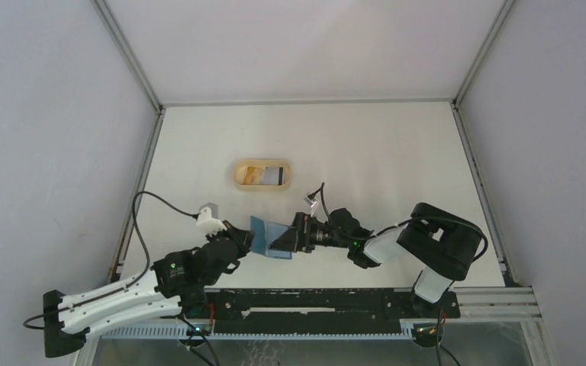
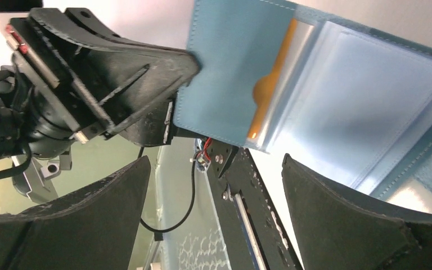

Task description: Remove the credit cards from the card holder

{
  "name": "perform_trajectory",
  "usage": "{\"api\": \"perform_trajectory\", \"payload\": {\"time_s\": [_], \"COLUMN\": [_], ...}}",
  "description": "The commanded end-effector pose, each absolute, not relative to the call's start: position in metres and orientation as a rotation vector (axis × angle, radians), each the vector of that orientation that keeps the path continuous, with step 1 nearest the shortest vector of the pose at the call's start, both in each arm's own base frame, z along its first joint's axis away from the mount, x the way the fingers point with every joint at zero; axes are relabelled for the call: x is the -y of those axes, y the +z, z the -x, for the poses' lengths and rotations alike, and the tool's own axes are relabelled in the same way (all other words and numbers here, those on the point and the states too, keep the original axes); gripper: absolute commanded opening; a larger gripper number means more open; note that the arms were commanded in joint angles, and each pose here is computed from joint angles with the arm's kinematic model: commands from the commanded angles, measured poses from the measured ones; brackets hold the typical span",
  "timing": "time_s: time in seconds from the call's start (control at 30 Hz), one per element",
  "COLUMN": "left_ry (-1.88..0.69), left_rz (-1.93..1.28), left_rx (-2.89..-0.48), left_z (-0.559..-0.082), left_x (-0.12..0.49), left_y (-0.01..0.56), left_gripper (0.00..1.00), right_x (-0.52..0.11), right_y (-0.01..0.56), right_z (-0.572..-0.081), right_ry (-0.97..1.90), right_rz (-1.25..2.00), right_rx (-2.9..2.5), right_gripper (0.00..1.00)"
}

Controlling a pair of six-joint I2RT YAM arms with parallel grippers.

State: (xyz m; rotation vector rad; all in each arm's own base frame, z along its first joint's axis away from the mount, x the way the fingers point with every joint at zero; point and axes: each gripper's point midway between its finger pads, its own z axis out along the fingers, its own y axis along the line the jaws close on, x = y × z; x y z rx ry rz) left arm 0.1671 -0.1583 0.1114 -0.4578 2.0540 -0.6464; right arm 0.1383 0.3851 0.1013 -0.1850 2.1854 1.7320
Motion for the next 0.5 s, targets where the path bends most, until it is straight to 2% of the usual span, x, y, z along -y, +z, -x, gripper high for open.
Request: {"api": "perform_trajectory", "payload": {"time_s": [0.0,0.47], "left_ry": [-0.686,-0.787], "left_rz": [0.432,0.345], "left_rx": [-1.963,-1.896], "left_z": [-0.175,-0.176], "left_x": [0.161,0.176], "left_y": [0.163,0.201], "left_gripper": [0.0,0.0], "right_x": [-0.392,-0.384], "right_y": [0.14,0.192], "right_z": [-0.146,-0.146], "right_ry": [1.808,1.845], "right_rz": [0.257,0.36], "right_rx": [-2.018,-1.847], "right_gripper": [0.96,0.96]}}
